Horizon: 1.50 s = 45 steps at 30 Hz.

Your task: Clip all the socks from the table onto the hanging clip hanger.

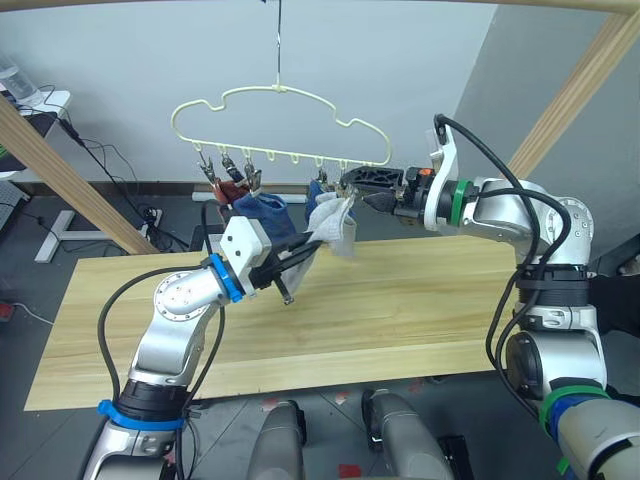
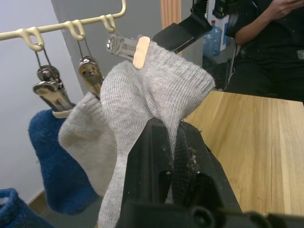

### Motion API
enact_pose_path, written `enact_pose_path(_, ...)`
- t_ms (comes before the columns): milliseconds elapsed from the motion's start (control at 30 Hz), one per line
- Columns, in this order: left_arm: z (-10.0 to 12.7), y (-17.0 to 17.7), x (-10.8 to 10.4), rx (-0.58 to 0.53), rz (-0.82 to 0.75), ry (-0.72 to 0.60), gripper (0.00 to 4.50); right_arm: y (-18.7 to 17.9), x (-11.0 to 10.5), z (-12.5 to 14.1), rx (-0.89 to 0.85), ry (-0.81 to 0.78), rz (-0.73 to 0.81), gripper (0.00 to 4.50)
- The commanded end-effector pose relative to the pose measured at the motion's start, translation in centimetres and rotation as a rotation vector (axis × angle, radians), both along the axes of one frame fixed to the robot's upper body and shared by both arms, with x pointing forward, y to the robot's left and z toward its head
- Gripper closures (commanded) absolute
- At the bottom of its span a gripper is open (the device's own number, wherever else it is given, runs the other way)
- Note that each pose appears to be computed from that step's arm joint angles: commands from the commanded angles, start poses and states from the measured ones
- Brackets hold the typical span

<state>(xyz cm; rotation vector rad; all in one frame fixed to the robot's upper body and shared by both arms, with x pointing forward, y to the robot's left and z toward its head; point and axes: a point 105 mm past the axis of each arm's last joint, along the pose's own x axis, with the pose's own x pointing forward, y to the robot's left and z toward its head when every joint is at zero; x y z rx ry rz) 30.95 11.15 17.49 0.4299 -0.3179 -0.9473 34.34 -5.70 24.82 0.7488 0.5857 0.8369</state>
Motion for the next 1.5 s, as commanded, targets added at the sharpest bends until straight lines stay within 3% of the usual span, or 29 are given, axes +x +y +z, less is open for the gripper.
enact_pose_path(33,0.7,-0.1,0.0,-0.005,0.002,-0.034,4.50,-0.4,-0.8,1.3,0.017,-0.065,0.022,0.05)
enact_pose_path(167,0.9,-0.3,0.3,-0.026,0.018,-0.017,4.50,-3.0,-3.6,0.5,-0.410,-0.494,0.105,0.05)
enact_pose_path(267,0.9,-0.5,0.4,-0.032,0.020,-0.009,4.50,-3.9,-4.6,-0.3,-0.541,-0.687,0.168,0.05)
enact_pose_path(333,0.8,-0.7,0.3,-0.070,-0.004,0.032,3.82,-4.9,-4.4,-1.7,-0.689,-0.882,0.191,0.00)
enact_pose_path(433,0.7,-0.9,0.2,-0.089,-0.031,0.075,3.02,-5.5,-4.3,-3.0,-0.763,-1.028,0.229,0.00)
enact_pose_path(767,0.0,1.2,-0.3,-0.108,-0.038,0.269,0.10,-6.0,-3.7,-4.1,-0.759,-1.161,0.195,0.00)
enact_pose_path(967,0.0,7.0,-1.8,-0.111,0.147,0.344,0.05,-7.1,-3.3,-4.8,-0.722,-1.147,0.099,0.00)
enact_pose_path(1200,-0.9,11.8,-2.7,-0.014,0.442,0.349,0.05,-7.1,-3.4,-5.5,-0.697,-1.130,0.063,0.00)
enact_pose_path(1500,-2.3,13.0,-3.8,-0.030,0.529,0.388,0.05,-7.2,-2.8,-6.8,-0.708,-1.090,0.044,0.00)
